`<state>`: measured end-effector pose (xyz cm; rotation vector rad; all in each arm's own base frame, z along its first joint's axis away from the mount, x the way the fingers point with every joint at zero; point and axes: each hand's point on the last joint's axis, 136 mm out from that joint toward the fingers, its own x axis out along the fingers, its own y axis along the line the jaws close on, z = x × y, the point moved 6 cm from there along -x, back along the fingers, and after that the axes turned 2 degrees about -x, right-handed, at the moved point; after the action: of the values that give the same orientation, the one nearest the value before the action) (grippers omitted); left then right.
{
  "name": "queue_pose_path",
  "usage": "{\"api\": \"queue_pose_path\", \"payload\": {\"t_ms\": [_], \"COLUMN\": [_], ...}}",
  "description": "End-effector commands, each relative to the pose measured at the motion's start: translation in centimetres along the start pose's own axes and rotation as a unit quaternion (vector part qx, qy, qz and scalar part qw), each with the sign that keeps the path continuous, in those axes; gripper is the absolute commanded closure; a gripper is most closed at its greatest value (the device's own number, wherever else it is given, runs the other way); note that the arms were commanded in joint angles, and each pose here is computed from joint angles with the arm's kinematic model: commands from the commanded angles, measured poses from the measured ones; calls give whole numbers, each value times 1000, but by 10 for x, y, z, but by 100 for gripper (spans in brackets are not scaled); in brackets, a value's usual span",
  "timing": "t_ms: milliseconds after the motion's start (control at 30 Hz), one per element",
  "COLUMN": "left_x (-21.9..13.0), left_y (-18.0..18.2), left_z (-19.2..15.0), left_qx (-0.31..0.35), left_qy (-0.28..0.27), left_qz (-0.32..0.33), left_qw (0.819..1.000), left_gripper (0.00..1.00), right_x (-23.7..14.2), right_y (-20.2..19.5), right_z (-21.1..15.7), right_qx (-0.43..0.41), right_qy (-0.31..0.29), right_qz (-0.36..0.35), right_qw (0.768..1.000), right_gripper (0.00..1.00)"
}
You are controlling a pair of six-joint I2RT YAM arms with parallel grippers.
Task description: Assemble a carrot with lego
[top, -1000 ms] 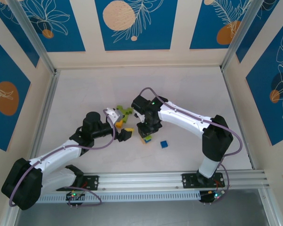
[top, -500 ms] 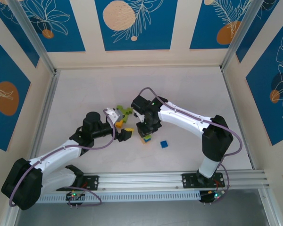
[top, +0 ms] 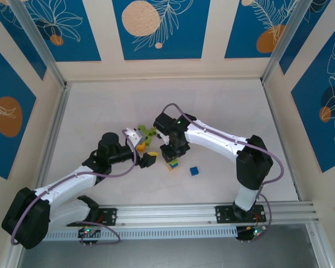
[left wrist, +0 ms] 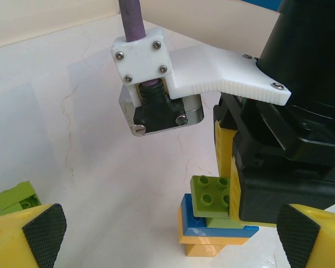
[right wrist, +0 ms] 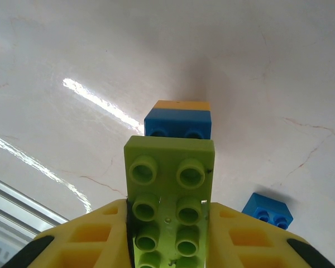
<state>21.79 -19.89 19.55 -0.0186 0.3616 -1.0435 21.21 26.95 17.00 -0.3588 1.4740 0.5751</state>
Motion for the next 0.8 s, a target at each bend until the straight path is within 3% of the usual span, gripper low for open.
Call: {"api": "queue_pose_path", "payload": {"t_ms": [0,267,433,767], "left_x": [-1,-1,-1,-5], "left_y": [-1,-1,-1,-5], "left_z": [12,11,12,13], "left_qx": [2,2,3,13], "left_qy": [-11,-10,-11,-17], "left_qz": [-9,-10,-10,-18], "left_qw": [1000,1000,1000,1000], "left_gripper": [1,1,1,1], "right_x": [53,77,74,-5], "right_y": [1,1,0,2], "right_z": [-25,-33,-30,8], "right_qx": [-4,-9,-14,-73], "right_qy": [114,142,133,14], "right_qz": [12,23,19,30], "right_qw": [993,990,991,997], "right_gripper": [69,69,69,70]}}
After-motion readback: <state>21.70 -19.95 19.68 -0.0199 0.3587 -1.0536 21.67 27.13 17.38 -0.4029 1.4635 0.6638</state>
